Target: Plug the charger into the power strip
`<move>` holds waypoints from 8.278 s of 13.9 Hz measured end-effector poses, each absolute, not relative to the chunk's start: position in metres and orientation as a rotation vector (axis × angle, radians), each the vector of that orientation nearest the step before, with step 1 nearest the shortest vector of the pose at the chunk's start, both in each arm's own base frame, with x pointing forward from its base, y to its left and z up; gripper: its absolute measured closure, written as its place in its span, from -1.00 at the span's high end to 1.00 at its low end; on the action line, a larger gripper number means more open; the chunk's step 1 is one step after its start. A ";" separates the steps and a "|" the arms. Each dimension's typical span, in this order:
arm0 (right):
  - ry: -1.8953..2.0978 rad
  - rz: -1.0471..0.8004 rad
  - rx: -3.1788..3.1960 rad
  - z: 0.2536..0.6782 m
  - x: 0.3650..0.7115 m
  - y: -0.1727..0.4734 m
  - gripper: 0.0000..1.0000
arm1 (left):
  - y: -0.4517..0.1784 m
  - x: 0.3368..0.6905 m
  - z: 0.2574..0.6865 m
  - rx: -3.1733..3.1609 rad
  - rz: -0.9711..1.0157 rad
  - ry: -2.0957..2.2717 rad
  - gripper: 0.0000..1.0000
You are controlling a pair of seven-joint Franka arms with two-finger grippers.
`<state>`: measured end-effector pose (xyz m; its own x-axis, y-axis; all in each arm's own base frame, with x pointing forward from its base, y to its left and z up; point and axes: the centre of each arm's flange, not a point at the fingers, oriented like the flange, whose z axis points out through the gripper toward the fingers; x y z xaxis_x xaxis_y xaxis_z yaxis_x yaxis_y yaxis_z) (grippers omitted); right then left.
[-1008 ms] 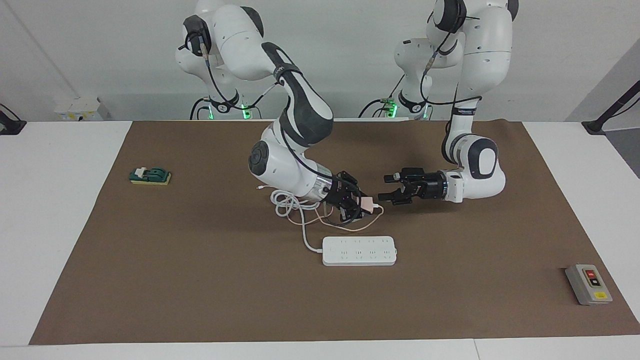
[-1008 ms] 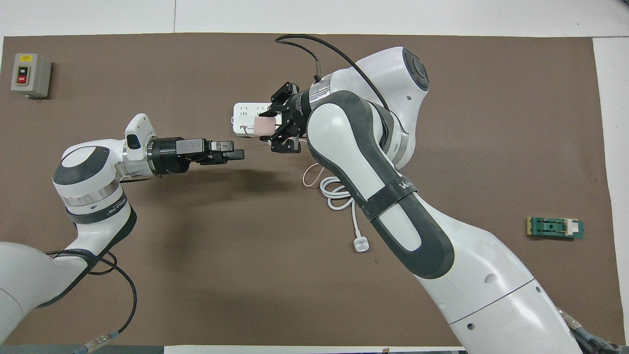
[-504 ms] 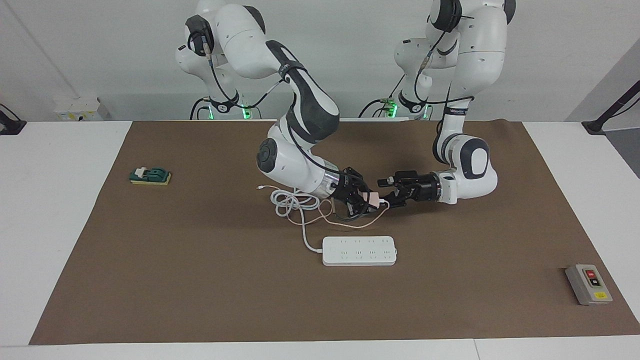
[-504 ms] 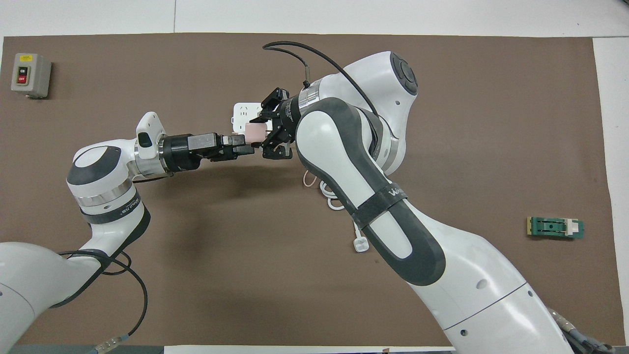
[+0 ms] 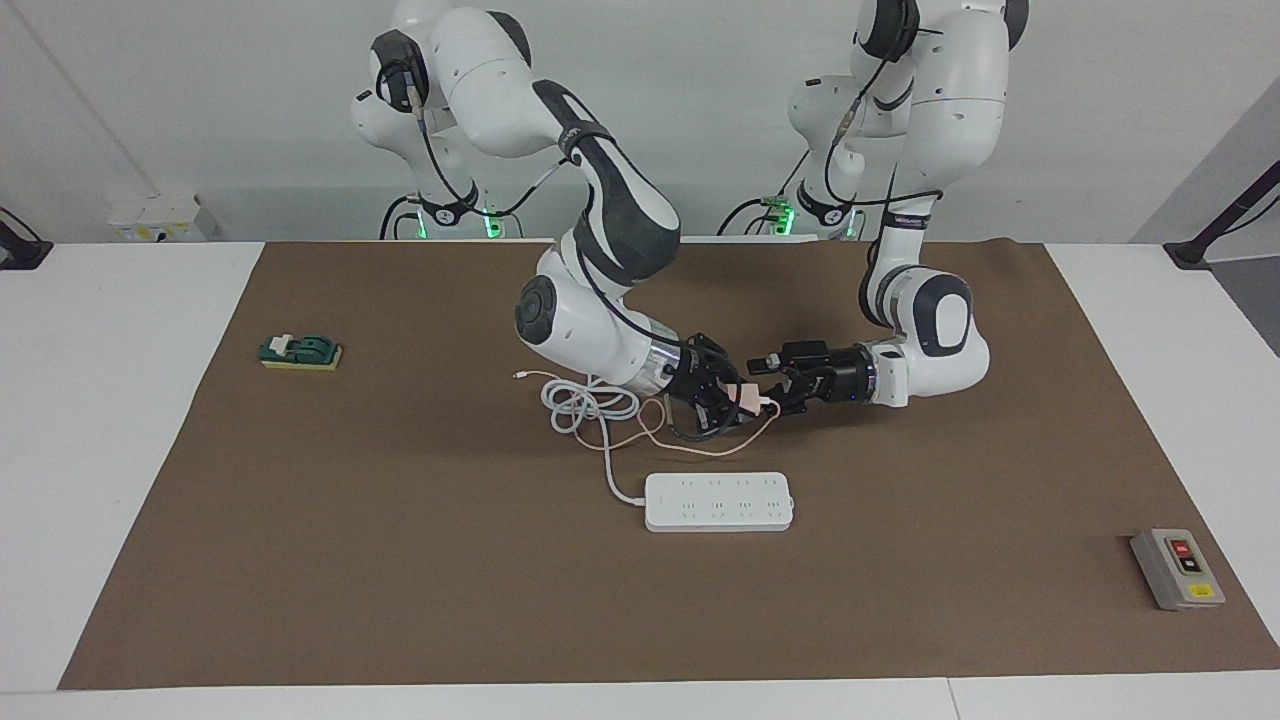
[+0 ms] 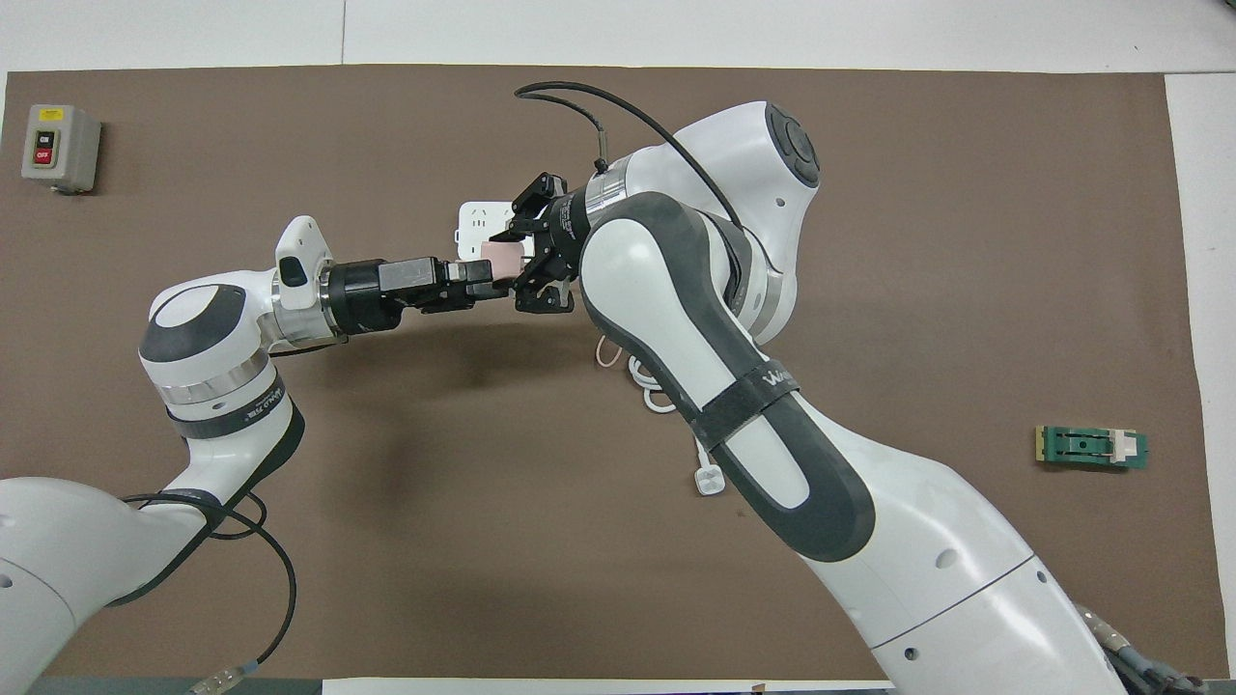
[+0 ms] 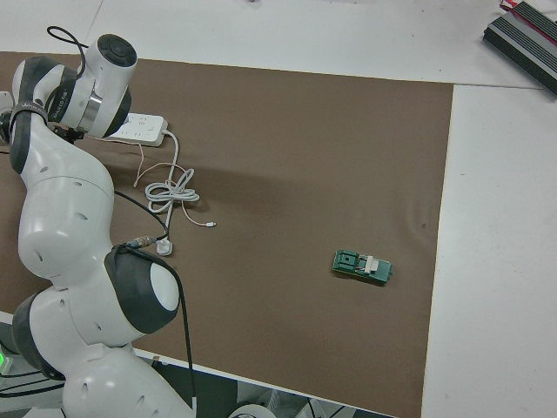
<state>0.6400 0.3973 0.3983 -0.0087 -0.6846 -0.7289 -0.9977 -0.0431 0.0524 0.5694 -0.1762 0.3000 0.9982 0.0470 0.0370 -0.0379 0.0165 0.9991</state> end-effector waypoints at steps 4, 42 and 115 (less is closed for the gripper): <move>1.740 0.824 -1.777 0.398 0.640 0.397 -0.01 | -0.177 0.575 0.306 1.554 0.084 -0.002 0.88; 1.725 0.822 -1.783 0.401 0.638 0.403 -0.01 | -0.165 0.596 0.298 1.548 0.109 -0.082 -0.41; -0.157 0.172 -3.181 0.608 0.541 -0.040 1.00 | -0.258 0.650 0.473 2.299 0.029 2.099 -0.41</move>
<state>0.5407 -0.0400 0.6085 0.9894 0.0957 -0.1096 0.1009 -0.9940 0.0422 0.6504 -0.2583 0.4730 0.0908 0.9958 -0.0057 0.9953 -0.0906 0.0335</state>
